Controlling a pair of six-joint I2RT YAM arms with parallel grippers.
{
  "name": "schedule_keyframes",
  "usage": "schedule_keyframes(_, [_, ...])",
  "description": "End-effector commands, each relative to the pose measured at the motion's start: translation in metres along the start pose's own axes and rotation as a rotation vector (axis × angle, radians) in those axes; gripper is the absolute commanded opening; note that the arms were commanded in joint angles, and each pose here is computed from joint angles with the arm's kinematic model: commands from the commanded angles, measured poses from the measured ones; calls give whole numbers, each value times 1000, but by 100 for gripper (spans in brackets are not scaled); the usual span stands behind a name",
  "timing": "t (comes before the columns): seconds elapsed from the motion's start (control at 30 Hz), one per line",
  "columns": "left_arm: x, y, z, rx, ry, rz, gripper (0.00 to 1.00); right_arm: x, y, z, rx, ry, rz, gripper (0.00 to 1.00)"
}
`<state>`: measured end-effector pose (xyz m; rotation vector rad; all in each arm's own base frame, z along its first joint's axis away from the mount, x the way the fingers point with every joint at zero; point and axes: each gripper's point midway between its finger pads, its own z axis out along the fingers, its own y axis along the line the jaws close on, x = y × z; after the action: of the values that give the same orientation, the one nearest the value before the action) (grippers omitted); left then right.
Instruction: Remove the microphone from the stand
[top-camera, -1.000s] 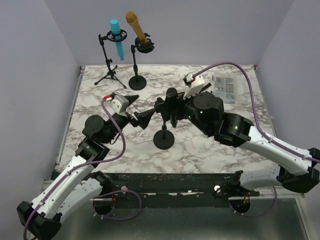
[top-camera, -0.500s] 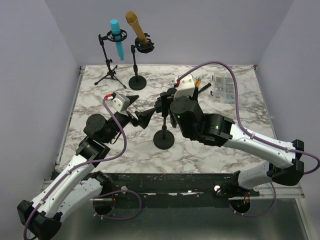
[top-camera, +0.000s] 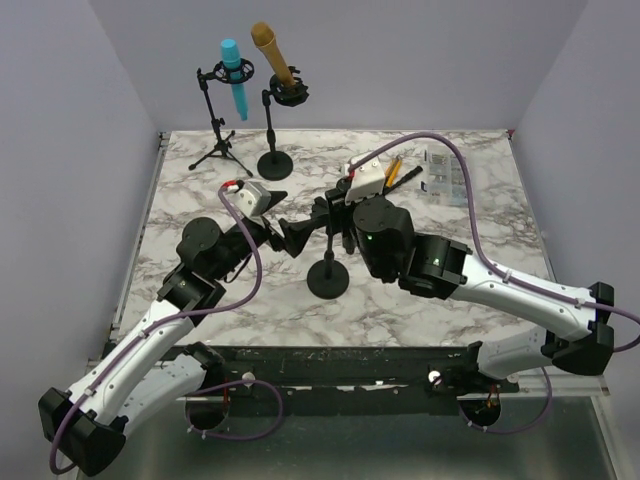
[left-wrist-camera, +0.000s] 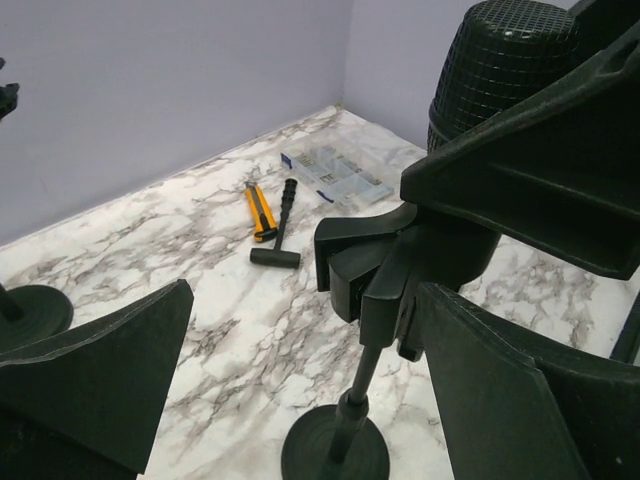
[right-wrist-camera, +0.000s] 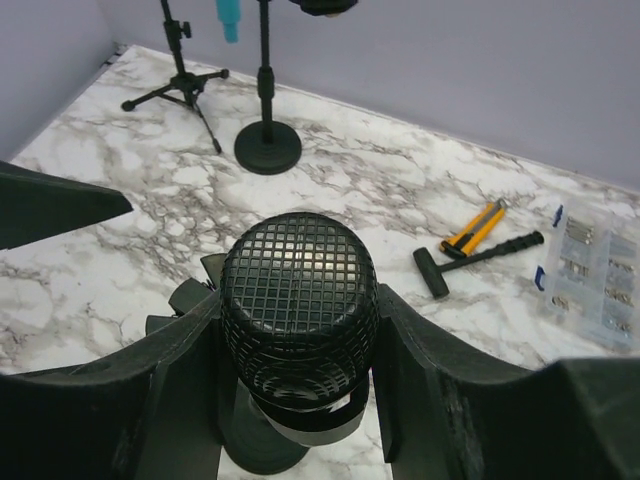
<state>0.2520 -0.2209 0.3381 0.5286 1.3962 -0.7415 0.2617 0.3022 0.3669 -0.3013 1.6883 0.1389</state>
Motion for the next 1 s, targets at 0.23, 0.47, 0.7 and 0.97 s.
schedule_keyframes(0.23, [-15,-44,-4,258,-1,54,99,-8,22,-1,-473,-82,-73,1])
schedule_keyframes(0.47, [-17,-37,4,348,30,55,99,4,27,9,-562,-21,-72,1])
schedule_keyframes(0.7, [-3,-37,16,422,101,39,99,5,35,15,-588,-8,-62,1])
schedule_keyframes(0.97, [12,-36,28,421,143,-1,95,5,36,14,-591,-7,-55,1])
